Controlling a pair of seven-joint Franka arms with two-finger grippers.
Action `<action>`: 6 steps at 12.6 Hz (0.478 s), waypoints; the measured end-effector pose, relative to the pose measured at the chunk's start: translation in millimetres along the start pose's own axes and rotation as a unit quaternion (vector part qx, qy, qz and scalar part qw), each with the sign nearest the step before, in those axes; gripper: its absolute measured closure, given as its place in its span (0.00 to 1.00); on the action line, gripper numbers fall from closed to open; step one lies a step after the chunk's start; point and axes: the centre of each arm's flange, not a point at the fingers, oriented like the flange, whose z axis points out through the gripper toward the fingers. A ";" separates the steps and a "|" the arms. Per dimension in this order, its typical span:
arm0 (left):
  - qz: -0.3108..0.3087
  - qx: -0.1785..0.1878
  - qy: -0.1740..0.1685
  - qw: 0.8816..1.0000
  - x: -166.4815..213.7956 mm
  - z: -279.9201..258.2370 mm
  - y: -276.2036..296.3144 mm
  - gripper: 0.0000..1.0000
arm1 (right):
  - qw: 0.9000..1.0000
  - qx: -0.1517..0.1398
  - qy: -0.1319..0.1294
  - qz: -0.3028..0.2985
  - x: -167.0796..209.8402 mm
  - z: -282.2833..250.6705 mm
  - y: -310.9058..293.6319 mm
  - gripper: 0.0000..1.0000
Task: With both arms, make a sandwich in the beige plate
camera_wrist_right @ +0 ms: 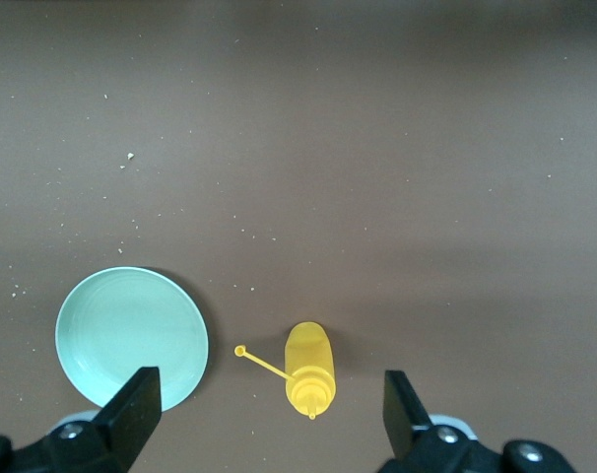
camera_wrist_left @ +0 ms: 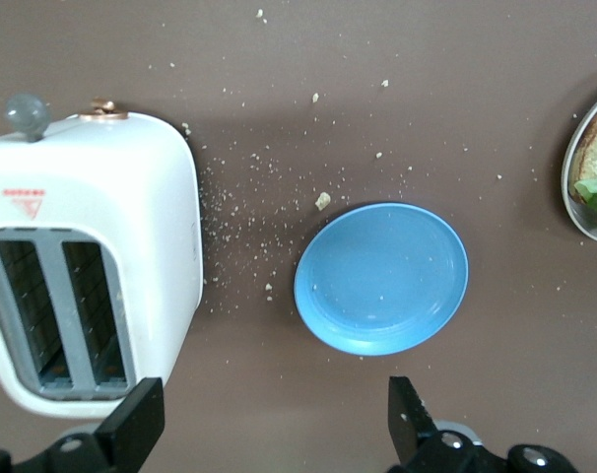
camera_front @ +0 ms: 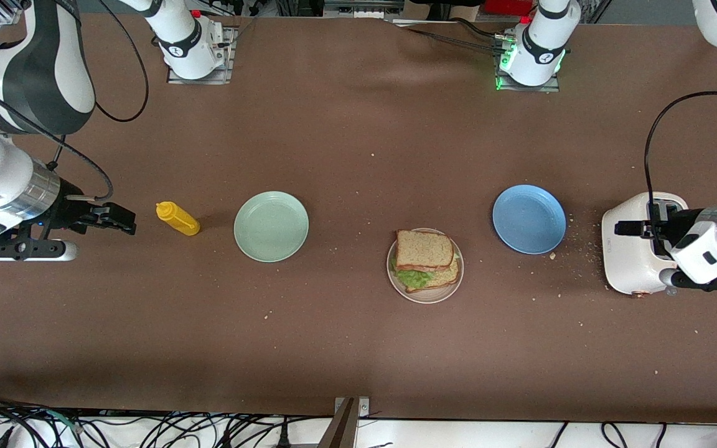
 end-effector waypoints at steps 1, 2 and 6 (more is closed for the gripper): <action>-0.008 -0.001 -0.003 1.000 -6.4 -6.4 2.3 0.00 | 1.000 0.000 0.000 0.000 -0.1 0.1 -0.2 0.00; -0.013 -0.002 -0.009 1.000 -11.4 -9.8 4.8 0.00 | 1.000 0.000 0.000 0.000 -0.1 0.1 -0.4 0.00; -0.055 -0.005 0.002 0.998 -25.7 -30.7 19.2 0.00 | 1.000 0.000 -0.001 0.000 -0.2 0.2 -0.6 0.00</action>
